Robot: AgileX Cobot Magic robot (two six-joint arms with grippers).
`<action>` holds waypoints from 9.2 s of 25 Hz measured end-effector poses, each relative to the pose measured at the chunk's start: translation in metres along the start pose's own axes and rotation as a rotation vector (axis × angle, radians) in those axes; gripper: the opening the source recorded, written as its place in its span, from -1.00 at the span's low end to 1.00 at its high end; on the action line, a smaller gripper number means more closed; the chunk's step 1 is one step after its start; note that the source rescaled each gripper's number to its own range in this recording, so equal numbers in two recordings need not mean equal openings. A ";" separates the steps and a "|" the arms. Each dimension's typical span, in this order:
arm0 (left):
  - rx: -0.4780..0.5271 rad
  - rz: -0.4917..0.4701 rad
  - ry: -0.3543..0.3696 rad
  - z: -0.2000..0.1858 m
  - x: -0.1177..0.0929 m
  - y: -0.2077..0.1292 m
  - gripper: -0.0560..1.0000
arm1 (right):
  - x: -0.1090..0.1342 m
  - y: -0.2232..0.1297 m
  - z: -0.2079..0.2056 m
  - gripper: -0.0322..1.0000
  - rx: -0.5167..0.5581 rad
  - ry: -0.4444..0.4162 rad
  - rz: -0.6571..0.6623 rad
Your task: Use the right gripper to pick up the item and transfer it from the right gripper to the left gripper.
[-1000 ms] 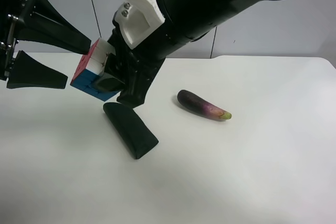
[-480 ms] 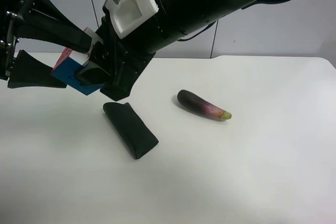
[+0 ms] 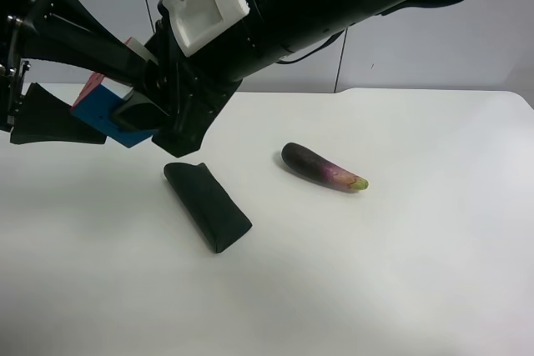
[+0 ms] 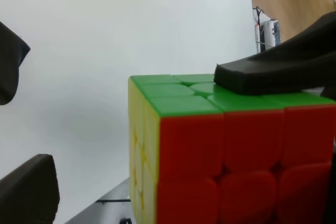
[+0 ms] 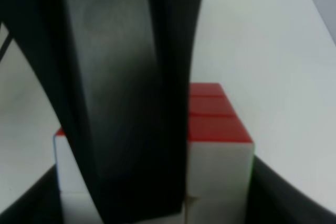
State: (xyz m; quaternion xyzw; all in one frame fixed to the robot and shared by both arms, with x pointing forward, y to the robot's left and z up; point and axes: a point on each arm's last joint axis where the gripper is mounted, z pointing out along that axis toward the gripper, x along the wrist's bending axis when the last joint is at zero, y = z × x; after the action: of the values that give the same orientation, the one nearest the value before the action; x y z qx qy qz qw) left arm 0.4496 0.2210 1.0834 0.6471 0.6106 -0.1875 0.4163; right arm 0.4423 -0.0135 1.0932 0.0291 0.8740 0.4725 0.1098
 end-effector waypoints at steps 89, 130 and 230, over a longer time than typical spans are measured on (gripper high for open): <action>0.074 0.022 -0.020 0.000 -0.001 -0.006 -0.89 | 0.132 -0.118 -0.241 1.00 0.315 -0.258 0.523; 0.071 0.090 0.029 0.000 0.003 -0.006 -0.89 | 0.167 -0.180 -0.258 1.00 0.017 -0.985 0.747; -0.076 0.435 0.518 -0.081 -0.024 -0.044 1.00 | 0.167 -0.180 -0.257 1.00 0.028 -1.074 0.795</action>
State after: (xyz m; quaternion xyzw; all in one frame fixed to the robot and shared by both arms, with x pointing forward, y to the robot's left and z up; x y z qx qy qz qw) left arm 0.3821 0.2636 1.1351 0.7722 0.5503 0.0993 0.3016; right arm 0.2324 -0.2977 1.0523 0.5816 0.6266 0.3856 0.3469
